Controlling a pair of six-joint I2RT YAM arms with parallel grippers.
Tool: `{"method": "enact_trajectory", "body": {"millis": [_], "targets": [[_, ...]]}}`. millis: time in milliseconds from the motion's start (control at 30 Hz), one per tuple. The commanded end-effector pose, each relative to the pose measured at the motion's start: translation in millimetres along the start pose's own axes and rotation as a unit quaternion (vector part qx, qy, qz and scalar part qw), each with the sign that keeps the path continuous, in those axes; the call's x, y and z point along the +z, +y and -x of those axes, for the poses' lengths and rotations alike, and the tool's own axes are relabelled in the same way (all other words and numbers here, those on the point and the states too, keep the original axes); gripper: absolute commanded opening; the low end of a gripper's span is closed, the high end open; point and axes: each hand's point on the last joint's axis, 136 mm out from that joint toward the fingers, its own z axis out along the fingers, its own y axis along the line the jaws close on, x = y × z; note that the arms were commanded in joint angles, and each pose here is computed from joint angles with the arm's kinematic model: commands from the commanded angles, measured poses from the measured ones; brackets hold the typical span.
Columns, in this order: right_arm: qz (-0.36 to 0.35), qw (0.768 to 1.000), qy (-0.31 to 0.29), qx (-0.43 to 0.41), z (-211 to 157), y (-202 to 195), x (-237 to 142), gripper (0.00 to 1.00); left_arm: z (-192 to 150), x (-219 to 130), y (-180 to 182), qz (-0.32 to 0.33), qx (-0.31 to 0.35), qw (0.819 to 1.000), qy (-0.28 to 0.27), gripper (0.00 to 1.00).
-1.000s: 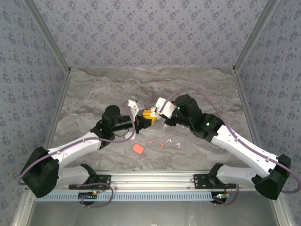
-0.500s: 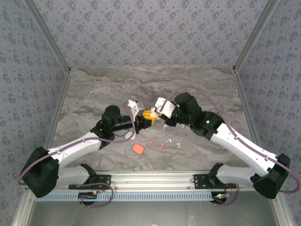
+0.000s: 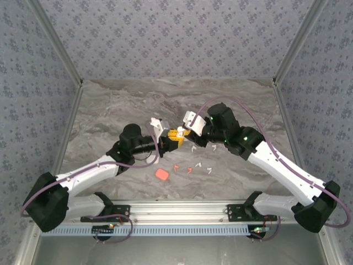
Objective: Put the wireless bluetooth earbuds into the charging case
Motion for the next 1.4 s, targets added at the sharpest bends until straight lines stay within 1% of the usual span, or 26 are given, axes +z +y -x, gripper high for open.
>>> {"method": "enact_trajectory", "body": {"millis": [0,233,333,400,500,1033,1133,1167,1233,1367], "targets": [[0.011,1.000,0.006,0.009,2,3,-2,0.25,28,-2,-10,-0.015,0.035,0.999,-0.039,0.00],[-0.041,0.999,0.022,0.000,-2,-15,-6,0.24,26,-2,-9,-0.011,0.037,0.999,-0.033,0.00],[-0.050,0.998,0.029,-0.004,-5,-17,-7,0.24,24,-1,-7,-0.008,0.036,0.999,-0.029,0.00],[-0.060,0.998,0.022,-0.009,5,-21,-12,0.24,23,-1,-7,-0.007,0.036,0.999,-0.028,0.00],[-0.065,0.997,0.031,-0.014,2,-22,-12,0.24,23,0,-6,-0.006,0.035,0.999,-0.027,0.00],[-0.056,0.994,0.077,-0.050,-11,-11,-1,0.24,23,0,-5,-0.003,0.036,0.999,-0.028,0.00],[-0.042,0.996,0.068,-0.044,-6,-6,0,0.24,23,0,-6,-0.004,0.037,0.999,-0.028,0.00],[-0.029,0.996,0.077,-0.039,-10,-1,1,0.24,23,0,-5,-0.004,0.037,0.999,-0.029,0.00],[-0.015,0.997,0.074,-0.033,-9,4,2,0.25,24,0,-6,-0.004,0.037,0.999,-0.032,0.00],[-0.009,0.996,0.087,-0.033,-12,5,5,0.25,26,0,-6,-0.005,0.039,0.999,-0.035,0.00]]}}
